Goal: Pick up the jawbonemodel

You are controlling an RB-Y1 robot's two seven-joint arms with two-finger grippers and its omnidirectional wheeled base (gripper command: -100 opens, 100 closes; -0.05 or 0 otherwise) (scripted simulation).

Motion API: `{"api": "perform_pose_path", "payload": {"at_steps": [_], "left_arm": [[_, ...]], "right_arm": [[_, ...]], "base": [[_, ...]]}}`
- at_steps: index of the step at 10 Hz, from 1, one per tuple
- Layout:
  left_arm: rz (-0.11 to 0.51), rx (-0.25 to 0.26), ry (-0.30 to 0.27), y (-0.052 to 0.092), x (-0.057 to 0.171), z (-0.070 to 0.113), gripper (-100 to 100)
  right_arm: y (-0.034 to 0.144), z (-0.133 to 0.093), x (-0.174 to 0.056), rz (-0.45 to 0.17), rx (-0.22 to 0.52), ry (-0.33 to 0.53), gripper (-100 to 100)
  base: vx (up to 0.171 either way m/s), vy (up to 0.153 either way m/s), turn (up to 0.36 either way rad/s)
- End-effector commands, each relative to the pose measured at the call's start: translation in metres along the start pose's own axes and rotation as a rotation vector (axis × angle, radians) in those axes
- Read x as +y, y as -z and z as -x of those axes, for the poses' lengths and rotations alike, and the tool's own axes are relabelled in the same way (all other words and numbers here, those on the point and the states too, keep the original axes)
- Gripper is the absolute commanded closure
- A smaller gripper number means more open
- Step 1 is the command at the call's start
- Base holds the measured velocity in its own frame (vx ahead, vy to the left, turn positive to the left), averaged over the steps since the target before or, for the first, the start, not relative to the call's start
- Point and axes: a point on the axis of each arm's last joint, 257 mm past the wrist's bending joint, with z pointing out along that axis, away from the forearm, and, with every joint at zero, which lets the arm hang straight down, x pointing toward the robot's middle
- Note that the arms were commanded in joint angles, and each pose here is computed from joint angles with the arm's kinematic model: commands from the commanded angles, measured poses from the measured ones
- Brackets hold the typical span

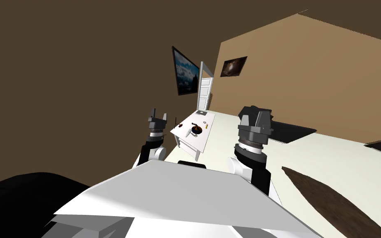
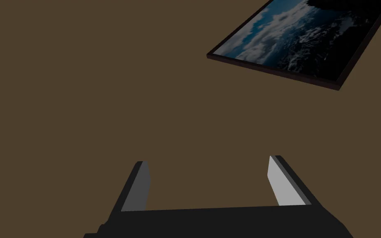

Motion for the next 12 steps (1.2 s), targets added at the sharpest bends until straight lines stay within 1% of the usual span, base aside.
{"api": "perform_pose_path", "payload": {"at_steps": [1,2,3,5,8,9,11,12], "left_arm": [[0.028,0.025,-0.015,0.006,0.011,-0.001,-100],[0.044,0.036,-0.022,0.010,0.017,-0.001,-100],[0.087,0.058,-0.038,0.021,0.035,0.000,-100],[0.142,0.081,-0.055,0.035,0.057,0.003,-100],[0.238,0.121,-0.083,0.062,0.093,0.009,-100],[0.250,0.119,-0.084,0.065,0.098,0.010,-100],[0.322,0.151,-0.103,0.087,0.123,0.016,-100],[0.339,0.148,-0.105,0.092,0.129,0.018,-100]], "right_arm": [[0.000,0.000,0.000,0.000,0.000,0.000,0],[0.000,0.000,0.000,0.000,0.000,0.000,0],[0.000,0.000,0.000,0.000,0.000,0.000,0],[0.000,0.000,0.000,0.000,0.000,0.000,0],[0.000,0.000,0.000,0.000,0.000,0.000,0],[0.000,0.000,0.000,0.000,0.000,0.000,0],[0.000,0.000,0.000,0.000,0.000,0.000,0],[0.000,0.000,0.000,0.000,0.000,0.000,0]], "base": [[-0.018,-0.044,-0.069],[-0.051,-0.075,-0.077],[-0.073,-0.150,-0.145],[-0.085,-0.192,-0.077],[-0.042,-0.188,-0.091],[-0.032,-0.137,-0.008],[0.005,-0.153,-0.072],[0.012,-0.150,-0.027]]}}
